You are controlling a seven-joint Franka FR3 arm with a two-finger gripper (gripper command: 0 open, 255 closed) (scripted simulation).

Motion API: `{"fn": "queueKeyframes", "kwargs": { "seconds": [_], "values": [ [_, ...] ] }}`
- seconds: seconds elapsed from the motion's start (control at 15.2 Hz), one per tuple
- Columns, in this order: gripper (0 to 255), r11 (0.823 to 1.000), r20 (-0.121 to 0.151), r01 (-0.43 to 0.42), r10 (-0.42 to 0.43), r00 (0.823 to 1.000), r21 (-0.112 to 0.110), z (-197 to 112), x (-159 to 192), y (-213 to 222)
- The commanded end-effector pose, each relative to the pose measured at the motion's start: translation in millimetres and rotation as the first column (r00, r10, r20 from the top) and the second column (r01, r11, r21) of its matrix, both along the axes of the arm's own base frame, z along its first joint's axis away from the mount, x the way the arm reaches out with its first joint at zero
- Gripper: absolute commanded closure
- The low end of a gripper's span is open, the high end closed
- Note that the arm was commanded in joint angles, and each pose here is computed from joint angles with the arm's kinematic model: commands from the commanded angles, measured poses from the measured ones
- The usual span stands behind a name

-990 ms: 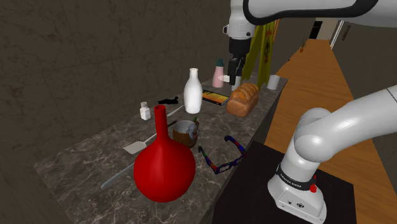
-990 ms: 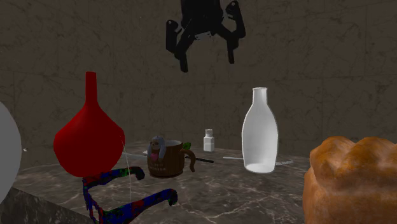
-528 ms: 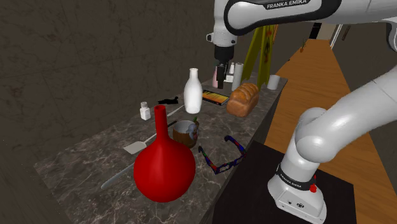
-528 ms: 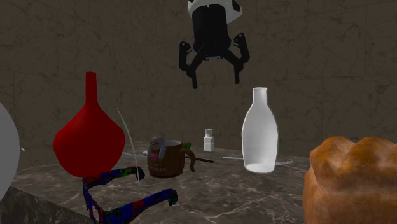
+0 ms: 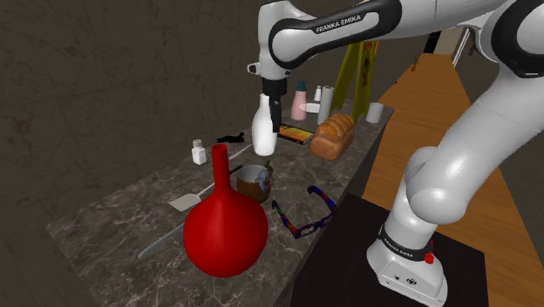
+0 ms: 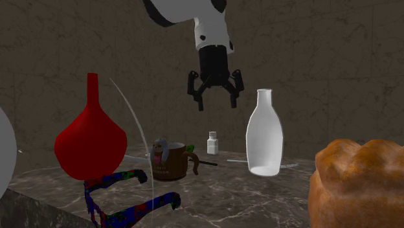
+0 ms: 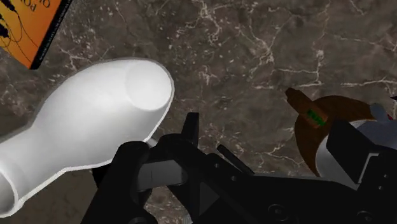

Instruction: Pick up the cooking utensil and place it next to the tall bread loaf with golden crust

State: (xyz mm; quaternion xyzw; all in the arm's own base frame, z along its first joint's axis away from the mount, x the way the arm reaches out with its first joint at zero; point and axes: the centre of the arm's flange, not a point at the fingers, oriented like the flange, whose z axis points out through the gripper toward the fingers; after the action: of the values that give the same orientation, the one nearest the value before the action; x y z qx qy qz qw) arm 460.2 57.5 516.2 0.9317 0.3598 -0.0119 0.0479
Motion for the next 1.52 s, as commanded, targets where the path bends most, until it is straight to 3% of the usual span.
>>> {"fn": "queueKeyframes", "kwargs": {
  "seconds": [0.0, 0.26, 0.59, 0.86, 1.19, 1.25, 1.45],
  "values": [
    [0, 0.996, -0.007, -0.090, 0.090, 0.996, 0.003, -15.7, 17.1, 14.8],
    [0, 0.966, -0.022, -0.260, 0.260, 0.965, 0.010, -41.8, 49.2, 46.5],
    [0, 0.888, -0.039, -0.460, 0.460, 0.887, 0.022, -74.9, 80.3, 93.1],
    [0, 0.796, -0.050, -0.604, 0.605, 0.794, 0.034, -101.5, 97.1, 134.5],
    [0, 0.648, -0.060, -0.760, 0.761, 0.646, 0.051, -134.8, 107.1, 189.5],
    [0, 0.634, -0.061, -0.772, 0.774, 0.631, 0.053, -137.8, 107.4, 194.6],
    [0, 0.634, -0.061, -0.772, 0.774, 0.631, 0.053, -153.6, 107.5, 193.5]
  ]
}}
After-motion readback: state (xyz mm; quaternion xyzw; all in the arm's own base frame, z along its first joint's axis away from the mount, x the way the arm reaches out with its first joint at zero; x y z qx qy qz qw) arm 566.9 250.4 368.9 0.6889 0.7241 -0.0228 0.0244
